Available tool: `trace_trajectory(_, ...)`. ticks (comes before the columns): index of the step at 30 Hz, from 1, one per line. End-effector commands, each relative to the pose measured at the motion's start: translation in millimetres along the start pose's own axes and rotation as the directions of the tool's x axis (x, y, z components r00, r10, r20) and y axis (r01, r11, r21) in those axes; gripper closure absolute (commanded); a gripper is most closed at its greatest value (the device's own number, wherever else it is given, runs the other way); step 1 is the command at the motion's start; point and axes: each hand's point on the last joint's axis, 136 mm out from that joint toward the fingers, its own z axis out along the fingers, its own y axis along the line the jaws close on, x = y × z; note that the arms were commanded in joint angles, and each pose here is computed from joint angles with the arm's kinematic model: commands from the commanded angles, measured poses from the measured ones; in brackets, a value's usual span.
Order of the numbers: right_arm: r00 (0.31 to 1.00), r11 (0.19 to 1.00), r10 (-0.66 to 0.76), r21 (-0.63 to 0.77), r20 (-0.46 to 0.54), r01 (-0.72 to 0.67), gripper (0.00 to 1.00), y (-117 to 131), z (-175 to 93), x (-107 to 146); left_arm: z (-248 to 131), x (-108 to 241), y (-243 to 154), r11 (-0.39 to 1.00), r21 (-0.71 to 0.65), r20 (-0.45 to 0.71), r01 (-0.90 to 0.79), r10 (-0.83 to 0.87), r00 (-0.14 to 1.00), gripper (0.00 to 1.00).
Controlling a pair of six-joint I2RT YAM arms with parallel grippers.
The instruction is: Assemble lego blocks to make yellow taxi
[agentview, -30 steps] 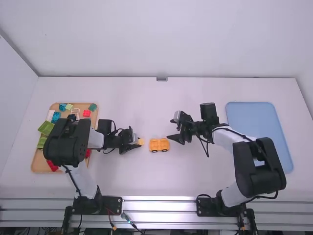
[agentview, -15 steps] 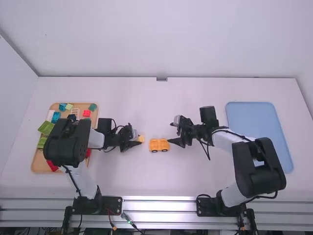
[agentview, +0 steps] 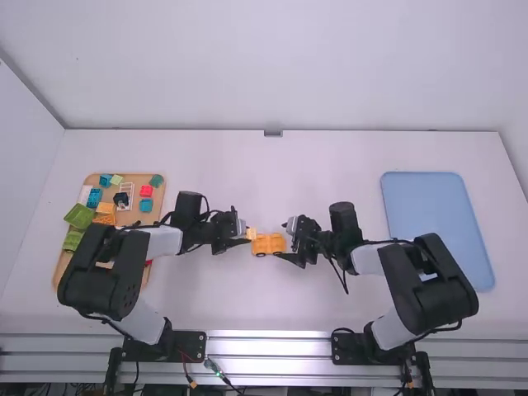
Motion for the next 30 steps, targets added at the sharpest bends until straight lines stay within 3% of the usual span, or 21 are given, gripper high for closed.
trace_trajectory(1, 1.000, 1.000, -0.004, -0.021, -0.026, 0.003, 0.16, -0.3, 10.2, 13.8, 4.2, -7.8, -3.0, 1.000, 0.012, 0.000, -0.023, 0.023, 1.000, 0.74)
trace_trajectory(6, 1.000, 0.998, 0.008, -0.069, -0.001, -0.008, 0.14, -10.5, 20.0, 29.2, 6.1, -11.4, -3.2, 1.000, 0.014, 0.008, 0.013, -0.013, 1.000, 0.75)
trace_trajectory(11, 0.991, 0.986, 0.031, -0.165, 0.126, -0.010, 0.11, -23.7, 24.0, 29.8, 6.3, -12.8, -1.6, 0.999, 0.009, 0.013, 0.033, -0.033, 0.999, 0.75)
trace_trajectory(15, 0.985, 0.978, 0.023, -0.207, 0.173, 0.014, 0.10, -23.0, 24.8, 29.7, 9.5, -15.5, -4.9, 0.999, 0.021, 0.014, 0.050, -0.050, 0.999, 0.76)
trace_trajectory(22, 0.985, 0.969, -0.042, -0.234, 0.168, 0.082, 0.09, -8.0, 33.1, 31.1, 14.2, -16.5, -6.0, 0.998, 0.018, -0.001, 0.053, -0.053, 0.999, 0.77)
trace_trajectory(26, 0.997, 0.977, -0.023, -0.212, 0.073, 0.038, 0.08, -13.9, 46.2, 38.5, 13.7, -15.5, -7.0, 0.998, 0.022, -0.003, 0.061, -0.061, 0.998, 0.78)
trace_trajectory(30, 0.998, 0.971, -0.053, -0.233, 0.041, 0.061, 0.11, -10.1, 55.6, 38.2, 12.7, -12.8, -7.8, 0.997, 0.023, -0.012, 0.069, -0.068, 0.998, 0.78)
